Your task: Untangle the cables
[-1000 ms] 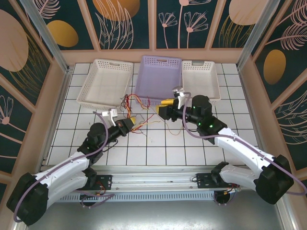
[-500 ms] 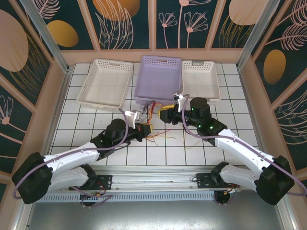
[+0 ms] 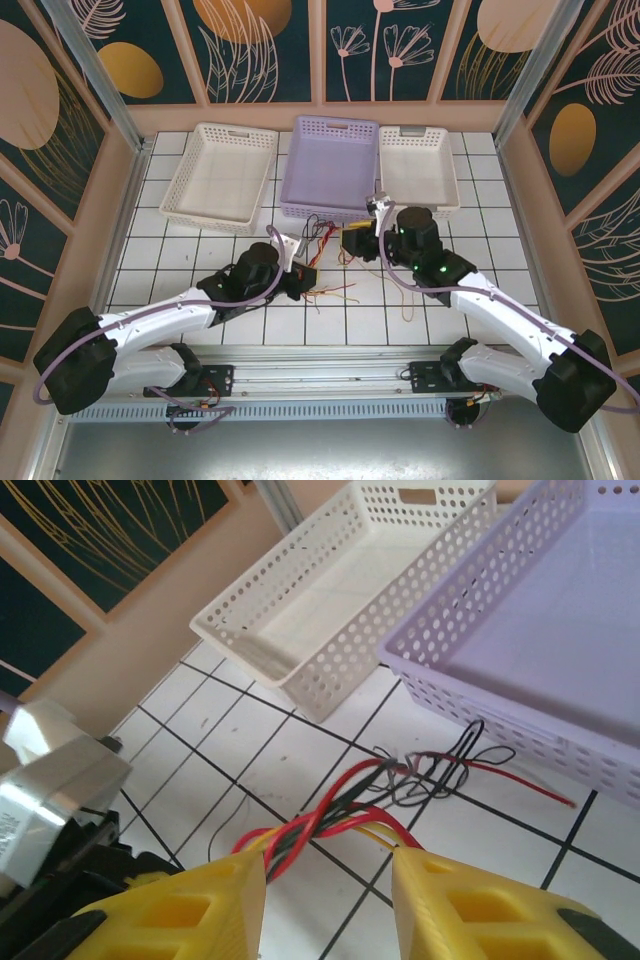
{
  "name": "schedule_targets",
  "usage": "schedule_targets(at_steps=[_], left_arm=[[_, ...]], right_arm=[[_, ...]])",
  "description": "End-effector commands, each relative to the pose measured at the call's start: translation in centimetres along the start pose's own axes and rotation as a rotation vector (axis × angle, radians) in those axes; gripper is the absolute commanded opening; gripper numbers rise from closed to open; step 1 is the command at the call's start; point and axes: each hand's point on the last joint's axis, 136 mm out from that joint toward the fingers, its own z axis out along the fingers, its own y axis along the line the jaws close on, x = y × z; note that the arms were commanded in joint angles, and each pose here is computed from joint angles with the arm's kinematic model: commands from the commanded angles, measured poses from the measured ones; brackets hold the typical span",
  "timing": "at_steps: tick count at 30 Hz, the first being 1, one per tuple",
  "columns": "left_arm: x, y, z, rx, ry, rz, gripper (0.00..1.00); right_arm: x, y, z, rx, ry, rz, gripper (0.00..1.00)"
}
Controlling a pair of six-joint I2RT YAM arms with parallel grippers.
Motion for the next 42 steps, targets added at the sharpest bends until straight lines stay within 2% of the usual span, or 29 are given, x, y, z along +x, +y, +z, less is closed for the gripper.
schedule_targets(at_steps=[1, 16, 20, 23, 34, 40, 42], left_arm=[[-0.7, -1.2, -0.3, 0.029, 0.006, 0.049, 0.00], [-0.9, -2.1, -1.3, 0.067, 0.001, 0.060, 0.00], [-0.9, -2.3, -1.4, 0.074, 0.002, 0.061, 0.00], [-0.9, -2.5, -1.5, 0.083, 0.001, 0.063, 0.00], [-1.0, -3.0, -1.6, 0.112, 0.001, 0.060, 0.00], [-1.2, -3.0, -1.8, 0.106, -0.005, 0.065, 0.00], [-1.3, -3.1, -1.9, 0.105, -0.008, 0.068, 0.00]], right_arm=[[0.7, -0.6, 0.0, 0.022, -0.006, -0.010, 0.37], [4.0, -1.9, 1.6, 0.009, 0.043, 0.025, 0.35], [4.2, -2.4, 1.7, 0.014, 0.039, 0.039, 0.27], [4.0, -2.5, 1.6, 0.005, 0.030, 0.043, 0.24], [3.7, -2.0, 1.6, -0.042, 0.010, 0.053, 0.21], [3.7, -1.9, 1.5, -0.045, 0.011, 0.050, 0.04], [3.7, -1.9, 1.4, -0.047, 0.008, 0.050, 0.02]])
